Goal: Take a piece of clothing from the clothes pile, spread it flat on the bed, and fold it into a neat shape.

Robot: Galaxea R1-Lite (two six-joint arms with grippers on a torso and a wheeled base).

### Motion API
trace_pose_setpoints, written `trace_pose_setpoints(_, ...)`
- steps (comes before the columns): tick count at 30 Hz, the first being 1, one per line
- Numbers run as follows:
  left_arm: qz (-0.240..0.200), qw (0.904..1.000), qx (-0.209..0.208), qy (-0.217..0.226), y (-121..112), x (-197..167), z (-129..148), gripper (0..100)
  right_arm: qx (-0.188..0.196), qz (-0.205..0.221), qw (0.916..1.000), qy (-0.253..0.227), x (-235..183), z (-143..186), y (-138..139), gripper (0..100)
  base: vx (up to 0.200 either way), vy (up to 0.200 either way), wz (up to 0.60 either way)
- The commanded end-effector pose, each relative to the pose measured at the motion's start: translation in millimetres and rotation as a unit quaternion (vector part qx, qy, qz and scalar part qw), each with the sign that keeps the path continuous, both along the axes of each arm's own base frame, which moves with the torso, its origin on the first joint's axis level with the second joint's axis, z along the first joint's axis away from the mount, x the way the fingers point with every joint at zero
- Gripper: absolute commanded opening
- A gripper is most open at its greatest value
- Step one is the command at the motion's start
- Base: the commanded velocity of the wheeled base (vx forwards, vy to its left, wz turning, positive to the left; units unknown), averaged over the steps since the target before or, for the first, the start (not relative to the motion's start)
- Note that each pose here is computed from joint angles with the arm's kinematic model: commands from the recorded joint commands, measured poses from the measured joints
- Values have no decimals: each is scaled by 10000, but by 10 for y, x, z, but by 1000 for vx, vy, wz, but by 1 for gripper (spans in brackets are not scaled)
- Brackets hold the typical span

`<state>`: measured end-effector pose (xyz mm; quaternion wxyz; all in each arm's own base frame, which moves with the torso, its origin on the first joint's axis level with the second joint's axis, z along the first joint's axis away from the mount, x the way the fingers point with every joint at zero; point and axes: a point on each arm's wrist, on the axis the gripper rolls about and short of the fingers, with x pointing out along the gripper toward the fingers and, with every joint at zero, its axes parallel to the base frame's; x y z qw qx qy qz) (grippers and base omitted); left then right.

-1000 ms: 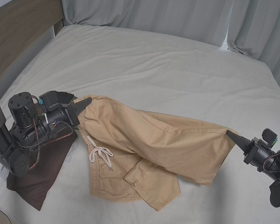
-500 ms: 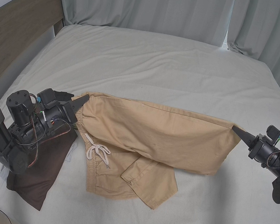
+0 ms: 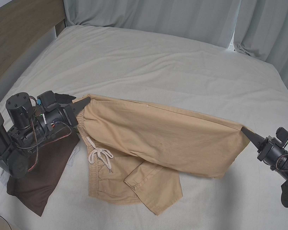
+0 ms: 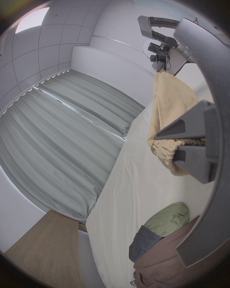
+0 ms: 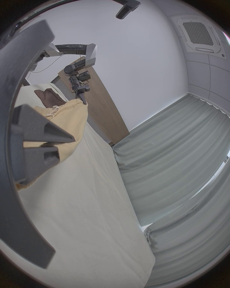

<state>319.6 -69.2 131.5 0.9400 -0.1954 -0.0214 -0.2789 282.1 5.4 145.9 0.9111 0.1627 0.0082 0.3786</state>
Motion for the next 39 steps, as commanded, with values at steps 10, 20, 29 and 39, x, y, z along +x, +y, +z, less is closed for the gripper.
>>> trace_pose_setpoints(10, 43, 10000, 19, -19, 21, 13, -7, 0, 4, -11, 10000, -12, 8, 5, -5, 0, 0, 0, 0)
trace_pose_setpoints(20, 96, 10000, 21, -11, 59, 22, -12, 0, -2, -19, 10000, -17, 12, 3, -9, 0, 0, 0, 0)
trace_pose_setpoints(29, 50, 10000, 16, -34, 29, -7, 10, 0, -21, 70, 9999, -87, 24, 28, 38, 0, 0, 0, 0)
trace_pose_setpoints(39, 64, 9999, -9, -120, 2, 173, -23, 0, -27, 54, 9995, -309, 327, 42, 26, 0, 0, 0, 0)
